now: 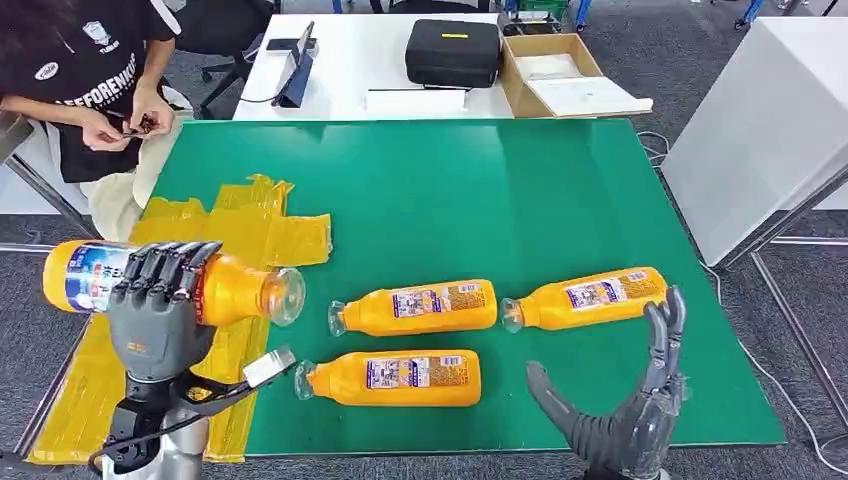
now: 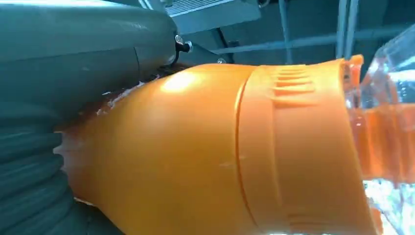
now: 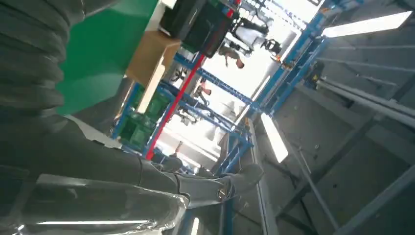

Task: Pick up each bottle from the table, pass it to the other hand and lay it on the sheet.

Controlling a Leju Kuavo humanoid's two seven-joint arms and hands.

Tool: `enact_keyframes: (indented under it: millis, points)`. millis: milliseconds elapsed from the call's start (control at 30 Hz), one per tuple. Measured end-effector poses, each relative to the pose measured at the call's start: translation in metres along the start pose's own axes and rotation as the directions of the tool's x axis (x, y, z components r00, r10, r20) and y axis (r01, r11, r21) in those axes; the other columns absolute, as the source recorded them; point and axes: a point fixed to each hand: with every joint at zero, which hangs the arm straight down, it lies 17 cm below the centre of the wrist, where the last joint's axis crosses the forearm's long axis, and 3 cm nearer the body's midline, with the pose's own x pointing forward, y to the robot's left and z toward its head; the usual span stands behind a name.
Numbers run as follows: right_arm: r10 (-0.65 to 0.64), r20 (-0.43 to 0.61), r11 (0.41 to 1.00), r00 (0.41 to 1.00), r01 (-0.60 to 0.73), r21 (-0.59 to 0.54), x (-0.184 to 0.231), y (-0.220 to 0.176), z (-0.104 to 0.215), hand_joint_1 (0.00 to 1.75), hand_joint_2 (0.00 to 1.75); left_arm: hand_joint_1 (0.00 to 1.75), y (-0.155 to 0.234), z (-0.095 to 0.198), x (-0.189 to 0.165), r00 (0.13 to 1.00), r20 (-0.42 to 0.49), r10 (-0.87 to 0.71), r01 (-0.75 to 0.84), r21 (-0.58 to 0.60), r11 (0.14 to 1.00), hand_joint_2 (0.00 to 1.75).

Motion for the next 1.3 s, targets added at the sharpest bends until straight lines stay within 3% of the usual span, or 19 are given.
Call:
enact_keyframes:
  millis: [67, 333, 533, 833, 1300]
  points:
    - [0.009, 0.001, 1.0, 1.0, -0.009, -0.011, -0.002, -0.006, 0.001, 0.0, 1.75, 1.75, -0.006, 0.004, -0.012, 0.998, -0.061, -0.02, 0.018, -0.025, 1.0, 1.75]
    - [0.034, -0.024, 0.999, 0.999, -0.035, -0.028, -0.01, -0.015, 0.003, 0.0, 1.75, 1.75, -0.02, 0.014, -0.013, 0.999, -0.018, -0.05, 0.049, -0.074, 0.996, 1.75]
    - [0.049, -0.028, 0.998, 0.998, -0.05, -0.035, -0.011, -0.021, 0.0, 0.0, 1.75, 1.75, -0.054, 0.034, -0.039, 0.976, -0.206, -0.065, 0.031, -0.167, 0.986, 1.75]
    - [0.059, -0.023, 0.997, 0.998, -0.06, -0.039, -0.015, -0.023, -0.005, 0.0, 1.75, 1.75, -0.128, 0.066, 0.0, 0.992, -0.118, -0.049, 0.004, -0.351, 0.936, 1.75]
    - [0.092, -0.04, 0.995, 0.995, -0.094, -0.036, -0.019, -0.027, -0.007, 0.0, 1.75, 1.75, -0.177, 0.1, 0.011, 0.997, -0.04, -0.063, 0.035, -0.492, 0.87, 1.75]
